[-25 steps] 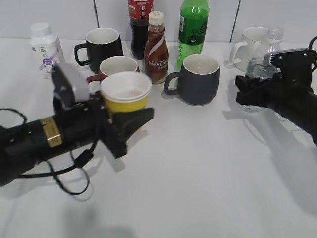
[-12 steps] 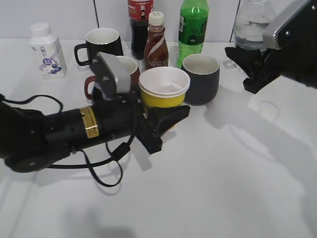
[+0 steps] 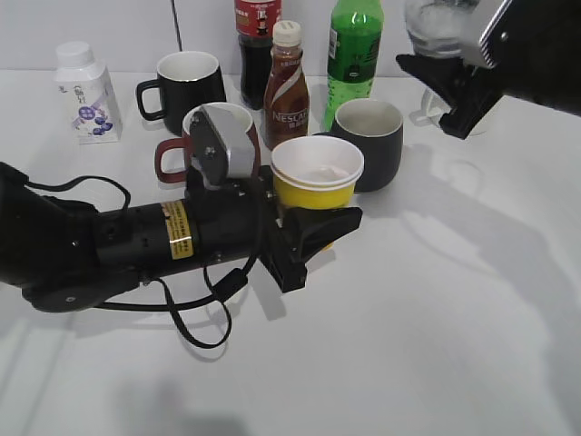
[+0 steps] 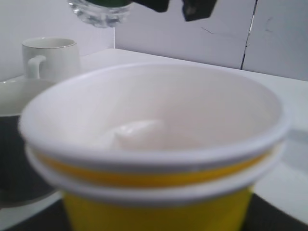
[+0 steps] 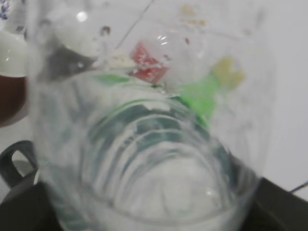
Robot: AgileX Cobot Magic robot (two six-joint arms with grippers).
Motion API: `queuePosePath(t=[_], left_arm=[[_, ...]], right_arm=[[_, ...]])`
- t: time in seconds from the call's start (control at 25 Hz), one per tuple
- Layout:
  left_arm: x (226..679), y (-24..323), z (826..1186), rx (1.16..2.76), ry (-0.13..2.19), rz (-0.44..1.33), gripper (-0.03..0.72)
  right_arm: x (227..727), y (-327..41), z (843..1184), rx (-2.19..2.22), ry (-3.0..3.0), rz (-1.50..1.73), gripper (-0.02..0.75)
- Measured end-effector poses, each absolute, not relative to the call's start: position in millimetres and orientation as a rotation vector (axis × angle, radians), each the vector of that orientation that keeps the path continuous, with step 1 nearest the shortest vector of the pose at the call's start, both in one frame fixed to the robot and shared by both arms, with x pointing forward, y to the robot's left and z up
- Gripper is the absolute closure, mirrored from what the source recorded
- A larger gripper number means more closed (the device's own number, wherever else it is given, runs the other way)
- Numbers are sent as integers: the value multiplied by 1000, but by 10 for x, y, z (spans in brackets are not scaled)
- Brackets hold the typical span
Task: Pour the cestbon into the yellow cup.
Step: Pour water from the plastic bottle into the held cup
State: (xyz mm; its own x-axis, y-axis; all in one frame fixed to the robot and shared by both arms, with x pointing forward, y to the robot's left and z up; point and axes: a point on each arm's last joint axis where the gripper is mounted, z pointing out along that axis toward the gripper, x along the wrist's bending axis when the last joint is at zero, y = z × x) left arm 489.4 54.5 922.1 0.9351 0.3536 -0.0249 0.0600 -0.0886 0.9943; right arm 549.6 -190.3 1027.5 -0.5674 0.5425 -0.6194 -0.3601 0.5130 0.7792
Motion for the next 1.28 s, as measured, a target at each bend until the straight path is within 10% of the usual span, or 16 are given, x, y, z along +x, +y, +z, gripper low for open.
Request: queuePosePath(t=[1.28], left_arm=[[4953, 418, 9273, 1744, 163, 256, 305]], right_arm=[[5484, -1789, 10137, -579, 1821, 845, 279]])
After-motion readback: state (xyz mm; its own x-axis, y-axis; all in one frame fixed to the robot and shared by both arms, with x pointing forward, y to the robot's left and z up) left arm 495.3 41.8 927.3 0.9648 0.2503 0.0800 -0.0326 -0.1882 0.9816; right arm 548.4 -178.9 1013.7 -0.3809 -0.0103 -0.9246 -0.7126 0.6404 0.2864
